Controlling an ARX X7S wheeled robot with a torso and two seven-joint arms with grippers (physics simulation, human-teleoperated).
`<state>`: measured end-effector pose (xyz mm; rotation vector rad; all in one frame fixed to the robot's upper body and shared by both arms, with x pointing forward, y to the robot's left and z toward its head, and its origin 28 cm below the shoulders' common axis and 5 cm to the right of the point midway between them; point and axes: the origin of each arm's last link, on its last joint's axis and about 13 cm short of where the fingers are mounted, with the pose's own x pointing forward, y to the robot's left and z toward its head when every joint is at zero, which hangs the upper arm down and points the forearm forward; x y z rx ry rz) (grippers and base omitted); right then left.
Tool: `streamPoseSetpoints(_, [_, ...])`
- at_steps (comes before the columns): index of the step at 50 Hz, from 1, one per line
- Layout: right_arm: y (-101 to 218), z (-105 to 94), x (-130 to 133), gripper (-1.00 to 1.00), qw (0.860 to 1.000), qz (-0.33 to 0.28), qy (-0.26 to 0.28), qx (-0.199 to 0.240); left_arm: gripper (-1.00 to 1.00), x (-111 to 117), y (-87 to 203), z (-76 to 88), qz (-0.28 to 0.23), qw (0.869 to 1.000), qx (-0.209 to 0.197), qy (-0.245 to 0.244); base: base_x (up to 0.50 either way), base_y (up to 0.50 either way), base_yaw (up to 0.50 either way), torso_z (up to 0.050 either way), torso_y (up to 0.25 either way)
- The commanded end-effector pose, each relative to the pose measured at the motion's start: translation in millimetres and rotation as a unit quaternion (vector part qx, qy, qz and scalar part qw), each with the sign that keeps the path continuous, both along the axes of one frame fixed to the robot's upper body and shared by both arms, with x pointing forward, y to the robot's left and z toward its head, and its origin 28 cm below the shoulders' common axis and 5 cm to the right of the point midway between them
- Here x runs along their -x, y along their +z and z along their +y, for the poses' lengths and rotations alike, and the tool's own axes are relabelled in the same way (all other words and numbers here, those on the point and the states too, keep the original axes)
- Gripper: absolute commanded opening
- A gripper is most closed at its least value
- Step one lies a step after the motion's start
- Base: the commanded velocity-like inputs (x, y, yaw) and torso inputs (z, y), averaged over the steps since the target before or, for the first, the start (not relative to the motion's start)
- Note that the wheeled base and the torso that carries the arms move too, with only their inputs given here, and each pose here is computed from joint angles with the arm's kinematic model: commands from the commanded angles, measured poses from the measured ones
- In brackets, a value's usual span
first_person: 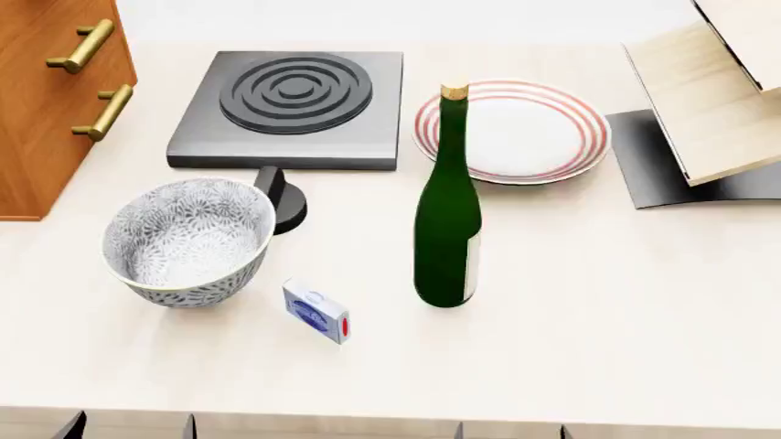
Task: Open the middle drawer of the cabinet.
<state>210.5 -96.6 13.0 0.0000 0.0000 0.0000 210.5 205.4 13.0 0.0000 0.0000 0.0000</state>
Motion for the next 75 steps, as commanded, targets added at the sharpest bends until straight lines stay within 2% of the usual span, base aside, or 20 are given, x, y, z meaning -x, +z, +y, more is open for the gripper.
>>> streamPoseSetpoints(1, [1.9, 0.0, 1.1, 1.0, 1.0, -0.004, -0.004, 0.009, 1.0, -0.4, -0.3, 0.5, -0.005, 1.0, -0.016, 0.014, 0.0, 0.0, 0.0, 0.0, 0.0])
streamPoseSetpoints(5, [11.9, 0.2, 3.3, 1.0, 1.0, -0.019, -0.012, 0.022, 1.0, -0.5, 6.1, 1.1, -0.006, 1.0, -0.017, 0.022, 0.0, 0.0, 0.0, 0.0, 0.0])
streamPoseSetpoints(10, [47.0, 1.9, 12.0, 1.0, 0.998, -0.06, -0.014, 0.034, 1.0, 6.7, 32.7, 1.5, -0.04, 0.999, -0.016, 0.02, 0.0, 0.0, 0.0, 0.0, 0.0])
streamPoseSetpoints(11, [45.5, 2.0, 14.1, 1.0, 0.996, -0.069, -0.018, 0.044, 1.0, 9.3, 39.5, 1.1, -0.053, 0.998, -0.02, 0.02, 0.0, 0.0, 0.0, 0.0, 0.0])
streamPoseSetpoints(25, [103.7, 3.9, 43.3, 1.0, 0.988, -0.152, -0.018, 0.03, 1.0, 39.6, 93.4, -5.5, -0.125, 0.992, -0.012, -0.006, 0.0, 0.0, 0.0, 0.0, 0.0])
streamPoseSetpoints(38, [135.6, 4.7, 63.8, 1.0, 0.979, -0.203, -0.014, 0.019, 1.0, 61.1, 125.7, -6.2, -0.173, 0.985, -0.009, -0.012, 0.0, 0.0, 0.0, 0.0, 0.0])
streamPoseSetpoints(51, [138.9, 3.4, 63.8, 1.0, 0.978, -0.206, -0.018, 0.013, 1.0, 62.7, 128.9, -6.2, -0.182, 0.983, -0.005, -0.013, 0.0, 0.0, 0.0, 0.0, 0.0])
streamPoseSetpoints(67, [138.3, 3.6, 63.1, 1.0, 0.979, -0.201, -0.012, 0.011, 1.0, 62.3, 128.6, -6.7, -0.178, 0.984, -0.005, -0.013, 0.49, 0.0, 0.0, 0.0, 0.0])
streamPoseSetpoints(69, [137.7, 3.7, 63.0, 1.0, 0.98, -0.201, -0.012, 0.011, 1.0, 61.3, 128.4, -6.8, -0.164, 0.986, -0.022, -0.009, 0.5, 0.0, 0.0, 0.0, 0.0])
streamPoseSetpoints(70, [137.7, 3.8, 63.0, 1.0, 0.98, -0.201, -0.012, 0.012, 1.0, 60.6, 128.9, -7.0, -0.165, 0.986, -0.021, -0.009, 0.5, 0.0, 0.0, 0.0, 0.0])
streamPoseSetpoints(71, [138.1, 3.8, 63.1, 1.0, 0.979, -0.201, -0.012, 0.012, 1.0, 60.7, 130.1, -6.0, -0.163, 0.987, 0.005, -0.006, 0.5, 0.0, 0.0, 0.05, 0.0])
streamPoseSetpoints(75, [137.9, 4.0, 63.1, 1.0, 0.98, -0.201, -0.011, 0.012, 1.0, 60.3, 129.7, -5.5, -0.169, 0.986, -0.004, -0.01, 0.5, 0.0, 0.0, 0.05, 0.0])
